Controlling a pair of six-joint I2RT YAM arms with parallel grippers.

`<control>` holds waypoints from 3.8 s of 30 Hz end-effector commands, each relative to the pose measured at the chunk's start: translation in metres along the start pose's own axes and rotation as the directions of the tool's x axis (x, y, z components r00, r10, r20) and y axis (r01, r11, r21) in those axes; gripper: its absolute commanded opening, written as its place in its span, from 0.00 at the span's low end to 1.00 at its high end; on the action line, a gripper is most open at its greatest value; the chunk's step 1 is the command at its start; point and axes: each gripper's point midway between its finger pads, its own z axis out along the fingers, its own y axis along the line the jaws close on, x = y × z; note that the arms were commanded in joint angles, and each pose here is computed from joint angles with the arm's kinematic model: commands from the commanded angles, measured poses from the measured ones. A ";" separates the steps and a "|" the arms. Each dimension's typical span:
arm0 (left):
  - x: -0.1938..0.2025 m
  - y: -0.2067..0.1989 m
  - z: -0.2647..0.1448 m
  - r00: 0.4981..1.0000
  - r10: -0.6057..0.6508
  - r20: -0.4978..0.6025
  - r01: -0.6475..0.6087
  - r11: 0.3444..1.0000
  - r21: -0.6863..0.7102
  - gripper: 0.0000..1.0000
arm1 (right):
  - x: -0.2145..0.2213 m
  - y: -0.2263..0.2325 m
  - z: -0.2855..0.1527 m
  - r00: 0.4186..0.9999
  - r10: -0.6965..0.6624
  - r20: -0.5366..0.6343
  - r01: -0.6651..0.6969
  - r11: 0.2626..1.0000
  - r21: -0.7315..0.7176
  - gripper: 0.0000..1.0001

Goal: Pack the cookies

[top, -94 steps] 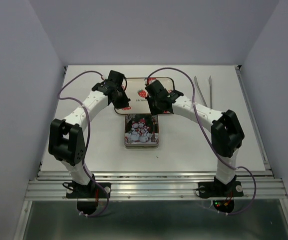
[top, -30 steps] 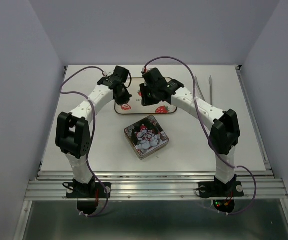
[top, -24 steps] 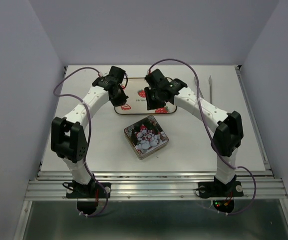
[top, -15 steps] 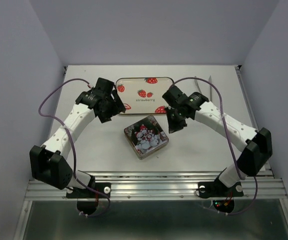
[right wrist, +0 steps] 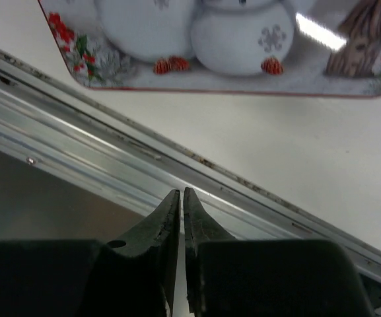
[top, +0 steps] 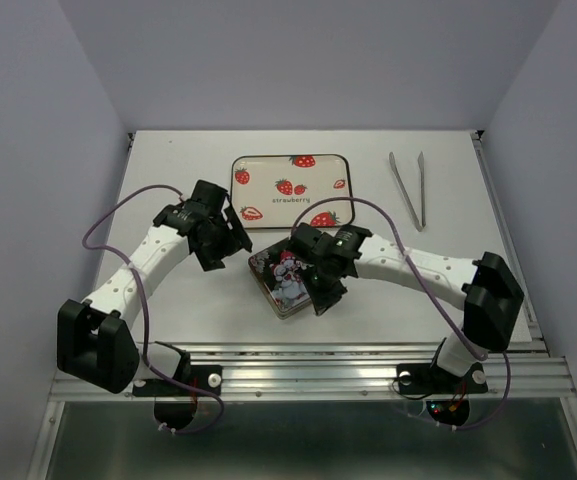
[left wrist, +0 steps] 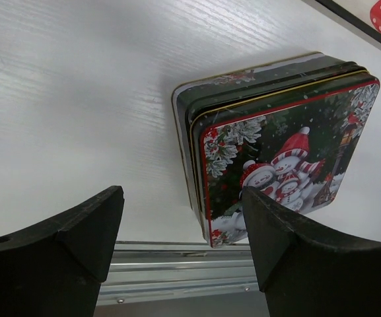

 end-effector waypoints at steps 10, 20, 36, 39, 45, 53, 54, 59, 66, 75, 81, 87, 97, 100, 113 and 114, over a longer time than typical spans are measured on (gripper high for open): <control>0.009 -0.003 0.005 1.000 -0.013 0.002 0.013 0.997 0.077 0.83 | -0.068 0.034 0.038 0.963 -0.052 0.263 0.049 0.999 0.018 0.11; 0.013 -0.001 0.014 1.000 -0.012 -0.007 0.013 0.997 0.081 0.82 | -0.097 0.033 0.048 0.930 0.005 0.368 -0.027 0.998 0.055 0.12; -0.017 -0.025 0.018 0.997 -0.048 0.062 0.041 0.994 0.104 0.69 | -0.103 0.053 -0.013 0.919 -0.028 0.393 0.042 0.999 -0.026 0.13; -0.027 -0.035 0.014 0.995 -0.050 0.081 0.040 0.991 0.124 0.58 | -0.107 0.058 -0.028 0.911 -0.031 0.412 0.052 0.998 -0.041 0.13; -0.050 -0.061 0.013 0.992 -0.036 0.119 0.016 0.986 0.166 0.25 | -0.158 0.013 -0.042 0.864 0.136 0.485 -0.140 0.990 -0.027 0.12; -0.046 -0.054 0.037 0.995 -0.003 0.100 -0.011 0.991 0.131 0.08 | -0.189 -0.040 -0.006 0.852 0.181 0.490 -0.210 0.978 0.004 0.10; -0.040 -0.046 0.045 0.996 0.000 0.087 -0.009 0.994 0.109 0.08 | -0.190 -0.039 0.004 0.853 0.175 0.492 -0.199 0.980 -0.005 0.10; -0.019 -0.019 0.073 1.000 0.006 0.031 -0.007 1.000 0.030 0.04 | -0.188 -0.050 0.053 0.886 0.156 0.437 -0.191 0.981 0.039 0.09; -0.002 0.011 0.099 0.999 0.006 -0.033 -0.009 0.994 -0.105 0.00 | -0.176 -0.056 0.066 0.900 0.167 0.402 -0.207 0.977 0.058 0.07; -0.045 -0.021 0.073 0.996 0.043 0.075 -0.039 0.997 -0.059 0.00 | -0.229 -0.025 -0.002 0.853 0.092 0.514 -0.101 0.995 -0.010 0.09; -0.104 -0.073 0.018 0.976 -0.003 0.218 -0.006 0.999 0.041 0.00 | -0.236 -0.015 -0.037 0.835 0.103 0.541 -0.095 0.995 -0.042 0.11; -0.111 -0.059 -0.020 0.976 -0.056 0.208 0.052 0.998 0.025 0.46 | -0.216 -0.051 -0.068 0.814 0.171 0.555 -0.264 0.960 0.091 0.31; -0.126 0.008 -0.055 0.950 -0.166 0.266 0.196 0.976 -0.091 0.99 | -0.176 -0.157 -0.095 0.610 0.476 0.633 -0.670 0.737 0.091 1.00; -0.137 0.026 -0.055 0.943 -0.168 0.287 0.214 0.967 -0.139 0.99 | -0.154 -0.193 -0.091 0.570 0.551 0.610 -0.739 0.668 0.087 1.00; -0.165 0.025 -0.073 0.908 -0.180 0.379 0.248 0.959 -0.140 0.99 | -0.163 -0.221 -0.140 0.503 0.428 0.751 -0.736 0.667 0.113 1.00; -0.166 0.026 -0.074 0.907 -0.178 0.381 0.247 0.958 -0.142 0.99 | -0.163 -0.222 -0.143 0.497 0.419 0.760 -0.736 0.667 0.113 1.00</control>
